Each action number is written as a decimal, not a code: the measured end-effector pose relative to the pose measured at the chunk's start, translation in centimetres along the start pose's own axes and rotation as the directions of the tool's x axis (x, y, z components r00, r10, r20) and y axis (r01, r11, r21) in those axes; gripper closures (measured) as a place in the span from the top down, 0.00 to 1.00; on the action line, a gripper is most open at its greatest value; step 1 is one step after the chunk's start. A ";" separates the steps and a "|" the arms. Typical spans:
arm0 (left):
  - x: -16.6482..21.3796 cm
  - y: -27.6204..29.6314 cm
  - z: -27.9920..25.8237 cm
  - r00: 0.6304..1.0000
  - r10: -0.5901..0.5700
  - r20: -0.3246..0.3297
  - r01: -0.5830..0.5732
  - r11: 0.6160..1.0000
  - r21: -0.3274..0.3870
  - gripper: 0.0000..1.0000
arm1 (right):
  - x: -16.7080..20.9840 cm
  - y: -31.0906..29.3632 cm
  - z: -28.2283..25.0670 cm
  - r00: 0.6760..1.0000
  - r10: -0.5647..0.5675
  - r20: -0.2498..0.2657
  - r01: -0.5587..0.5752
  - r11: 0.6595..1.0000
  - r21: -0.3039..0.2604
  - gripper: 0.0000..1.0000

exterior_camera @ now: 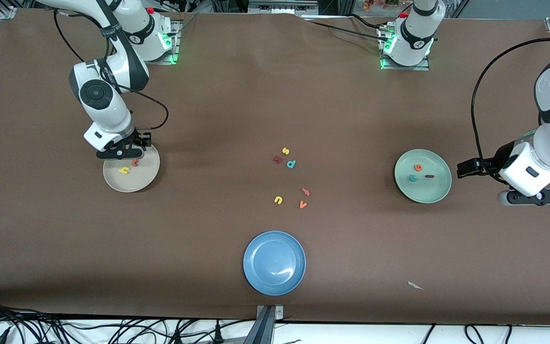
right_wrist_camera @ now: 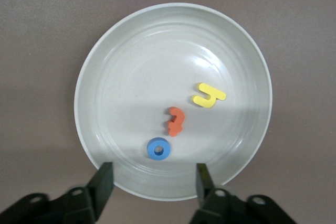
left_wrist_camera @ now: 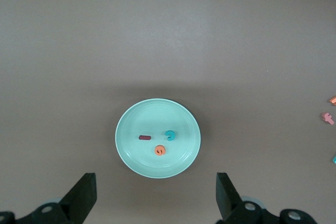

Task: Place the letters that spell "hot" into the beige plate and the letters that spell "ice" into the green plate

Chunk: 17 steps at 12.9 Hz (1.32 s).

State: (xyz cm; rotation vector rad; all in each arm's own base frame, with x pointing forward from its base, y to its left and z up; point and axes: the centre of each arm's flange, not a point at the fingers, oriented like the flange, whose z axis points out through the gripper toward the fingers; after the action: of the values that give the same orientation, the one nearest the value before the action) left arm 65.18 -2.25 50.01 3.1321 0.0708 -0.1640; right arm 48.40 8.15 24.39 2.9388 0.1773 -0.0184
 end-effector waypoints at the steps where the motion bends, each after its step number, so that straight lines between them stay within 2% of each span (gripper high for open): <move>1: 0.0 0.0 0.0 1.000 0.000 0.000 0.000 1.000 0.000 1.00 | 0.1 0.1 -0.2 1.000 0.007 -0.001 -0.007 1.000 0.003 0.89; 2: 0.0 0.0 0.0 1.000 0.000 0.000 0.000 1.000 0.000 1.00 | 0.3 0.2 -0.5 1.000 0.020 0.002 -0.020 1.000 0.007 0.99; 4: 0.0 0.0 0.0 1.000 0.000 0.000 0.000 1.000 0.000 1.00 | 1.5 0.3 -2.9 0.997 0.063 0.039 -0.063 0.998 0.012 1.00; 8: 0.0 0.0 0.0 1.000 0.000 0.000 0.000 1.000 0.000 1.00 | 6.3 -0.3 -14.8 0.987 0.123 0.100 -0.126 0.991 0.033 1.00; 11: 0.0 0.0 0.0 1.000 0.000 0.000 0.000 1.000 0.000 1.00 | 7.7 1.3 -23.0 0.981 0.143 0.134 -0.150 0.988 0.046 1.00; 14: 0.0 0.0 0.0 1.000 0.000 0.001 0.000 1.000 0.000 1.00 | 7.9 3.5 -29.0 0.981 0.121 0.150 -0.136 0.986 0.097 1.00; 17: 0.0 0.0 0.0 1.000 0.001 0.001 -0.001 1.000 0.000 1.00 | 8.0 9.2 -30.8 0.980 0.129 0.152 -0.154 0.974 0.167 1.00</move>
State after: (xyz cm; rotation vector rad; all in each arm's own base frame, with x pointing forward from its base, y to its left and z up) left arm 65.17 -2.29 50.00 3.1320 0.0698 -0.1651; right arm 57.50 6.19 56.18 3.1050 -0.0597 -0.2319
